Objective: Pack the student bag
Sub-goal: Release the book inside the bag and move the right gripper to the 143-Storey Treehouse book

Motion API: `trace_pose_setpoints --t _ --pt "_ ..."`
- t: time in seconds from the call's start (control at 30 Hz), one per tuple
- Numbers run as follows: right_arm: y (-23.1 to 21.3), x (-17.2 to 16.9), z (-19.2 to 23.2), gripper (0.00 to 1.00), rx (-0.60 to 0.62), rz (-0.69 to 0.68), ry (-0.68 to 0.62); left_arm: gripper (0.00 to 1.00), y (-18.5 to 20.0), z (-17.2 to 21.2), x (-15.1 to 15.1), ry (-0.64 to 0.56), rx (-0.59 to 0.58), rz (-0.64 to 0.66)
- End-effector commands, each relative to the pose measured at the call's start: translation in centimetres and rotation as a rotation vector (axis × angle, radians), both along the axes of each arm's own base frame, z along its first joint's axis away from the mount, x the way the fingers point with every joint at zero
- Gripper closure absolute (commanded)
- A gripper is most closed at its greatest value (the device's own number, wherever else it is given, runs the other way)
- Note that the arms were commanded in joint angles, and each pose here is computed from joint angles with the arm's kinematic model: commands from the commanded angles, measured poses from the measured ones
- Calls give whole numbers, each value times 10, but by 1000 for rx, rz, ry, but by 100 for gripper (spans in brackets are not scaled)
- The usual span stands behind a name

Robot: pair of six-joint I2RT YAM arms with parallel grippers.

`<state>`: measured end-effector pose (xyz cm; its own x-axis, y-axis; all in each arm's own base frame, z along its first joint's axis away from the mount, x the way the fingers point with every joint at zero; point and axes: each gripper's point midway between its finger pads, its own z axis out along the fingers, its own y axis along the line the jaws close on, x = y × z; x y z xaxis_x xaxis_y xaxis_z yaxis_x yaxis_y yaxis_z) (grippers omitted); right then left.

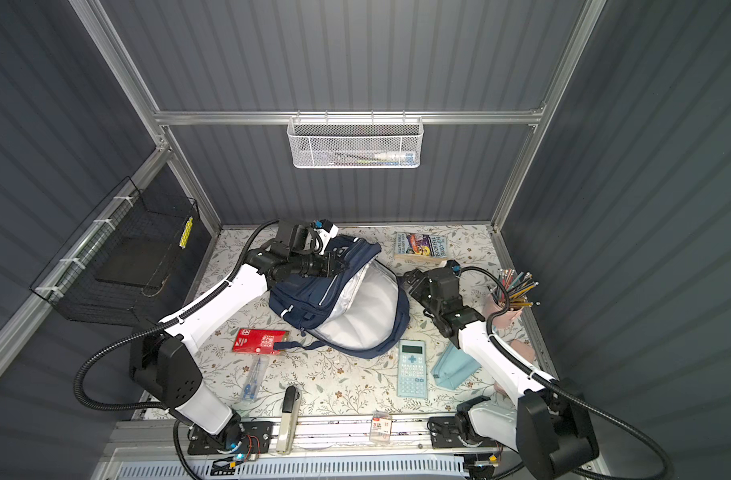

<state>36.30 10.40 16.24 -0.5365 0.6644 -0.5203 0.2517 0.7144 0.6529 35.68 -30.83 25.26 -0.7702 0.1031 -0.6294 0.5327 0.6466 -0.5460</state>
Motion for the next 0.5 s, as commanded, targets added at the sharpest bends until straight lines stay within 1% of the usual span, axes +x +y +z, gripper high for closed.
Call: trace_pose_setpoints --t 0.0,0.03,0.13,0.23,0.3,0.47 --pt "-8 18 -1 1 -5 6 68 100 6 33 4 -103 -45 26" --pt "-12 26 -4 1 18 -35 94 100 6 33 4 -105 -44 28" --pt "-21 53 -14 1 120 -155 115 100 6 32 4 -104 -51 32" --pt "-18 84 -26 1 187 -214 185 100 4 30 5 -94 -64 34" --pt "-13 106 -31 1 197 -219 182 100 3 29 5 -88 -73 31" --pt "-21 146 -34 3 152 -283 193 100 0 34 5 -97 -96 24"
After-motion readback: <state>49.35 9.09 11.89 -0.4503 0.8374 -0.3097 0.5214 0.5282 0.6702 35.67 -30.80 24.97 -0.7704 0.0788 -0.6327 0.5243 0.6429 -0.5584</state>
